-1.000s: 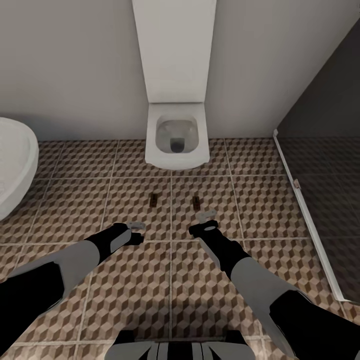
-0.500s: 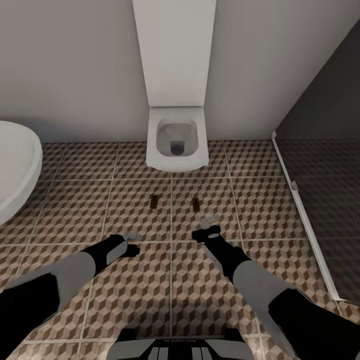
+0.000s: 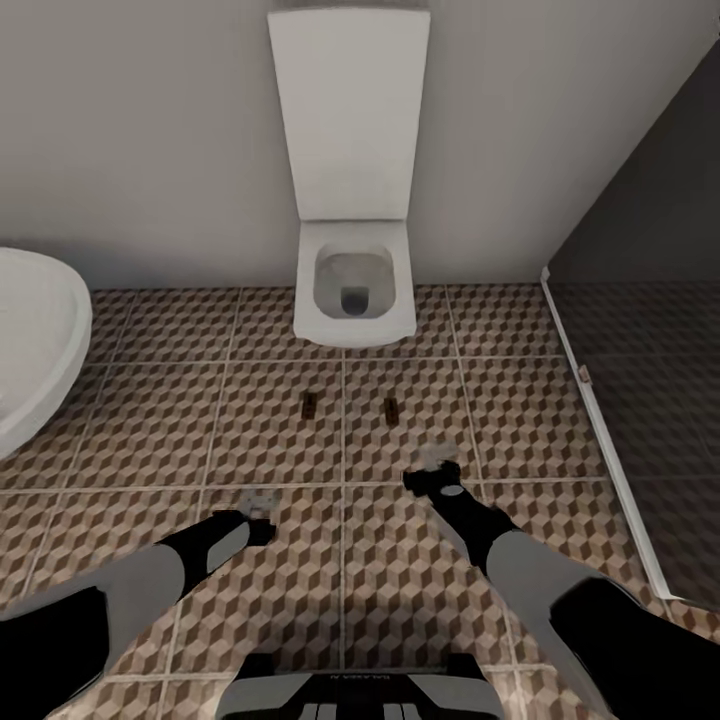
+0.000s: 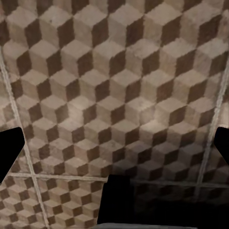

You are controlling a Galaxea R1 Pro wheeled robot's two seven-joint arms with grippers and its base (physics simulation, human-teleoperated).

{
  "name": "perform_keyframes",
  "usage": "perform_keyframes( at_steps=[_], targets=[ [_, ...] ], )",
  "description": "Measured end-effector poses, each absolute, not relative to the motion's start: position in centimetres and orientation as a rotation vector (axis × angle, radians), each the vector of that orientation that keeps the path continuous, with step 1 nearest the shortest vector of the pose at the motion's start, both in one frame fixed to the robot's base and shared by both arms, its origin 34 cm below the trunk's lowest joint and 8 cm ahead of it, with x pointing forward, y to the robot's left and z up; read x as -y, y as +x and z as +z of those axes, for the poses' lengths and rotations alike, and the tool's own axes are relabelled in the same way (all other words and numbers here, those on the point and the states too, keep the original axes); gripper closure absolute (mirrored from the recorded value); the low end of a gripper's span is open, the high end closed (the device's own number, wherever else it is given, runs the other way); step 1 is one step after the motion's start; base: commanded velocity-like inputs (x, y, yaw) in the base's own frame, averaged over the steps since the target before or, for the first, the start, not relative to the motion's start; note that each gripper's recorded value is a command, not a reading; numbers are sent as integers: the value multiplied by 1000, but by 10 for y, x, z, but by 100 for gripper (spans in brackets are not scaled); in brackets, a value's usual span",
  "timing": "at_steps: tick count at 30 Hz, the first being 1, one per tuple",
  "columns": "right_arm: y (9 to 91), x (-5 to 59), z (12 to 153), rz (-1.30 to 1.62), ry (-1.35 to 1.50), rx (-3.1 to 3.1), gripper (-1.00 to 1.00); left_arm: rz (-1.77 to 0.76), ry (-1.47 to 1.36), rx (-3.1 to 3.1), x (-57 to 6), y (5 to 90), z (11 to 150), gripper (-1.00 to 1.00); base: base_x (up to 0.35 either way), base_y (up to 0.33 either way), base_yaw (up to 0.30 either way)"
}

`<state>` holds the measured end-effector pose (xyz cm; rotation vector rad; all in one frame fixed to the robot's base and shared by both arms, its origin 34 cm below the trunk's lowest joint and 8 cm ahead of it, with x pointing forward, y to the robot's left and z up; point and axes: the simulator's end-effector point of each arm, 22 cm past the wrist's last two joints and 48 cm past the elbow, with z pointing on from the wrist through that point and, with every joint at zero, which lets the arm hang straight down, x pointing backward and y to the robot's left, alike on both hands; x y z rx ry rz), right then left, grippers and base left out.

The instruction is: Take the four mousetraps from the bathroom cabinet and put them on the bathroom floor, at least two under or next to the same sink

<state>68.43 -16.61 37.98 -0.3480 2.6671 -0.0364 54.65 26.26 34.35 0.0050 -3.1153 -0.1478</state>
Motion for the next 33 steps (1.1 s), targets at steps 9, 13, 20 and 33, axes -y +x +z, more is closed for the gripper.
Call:
perform_keyframes(
  at_steps=[9, 13, 20, 33],
  targets=[
    [647, 185, 379, -28, -353, -2683, -100, -154, 37, 3144, -265, 517, 351, -100, 0, 0, 0],
    [632, 194, 380, -38, -351, -2683, -100, -180, 50, 3145, -277, 500, 355, -100, 0, 0, 0],
    [609, 203, 385, -47, -350, -2686, -100, -202, 66, 3150, -303, 478, 364, -100, 0, 0, 0],
    [544, 206, 395, -30, -350, -2721, -100, -131, 76, 3196, -340, 442, 381, -100, 0, 0, 0]
  ],
)
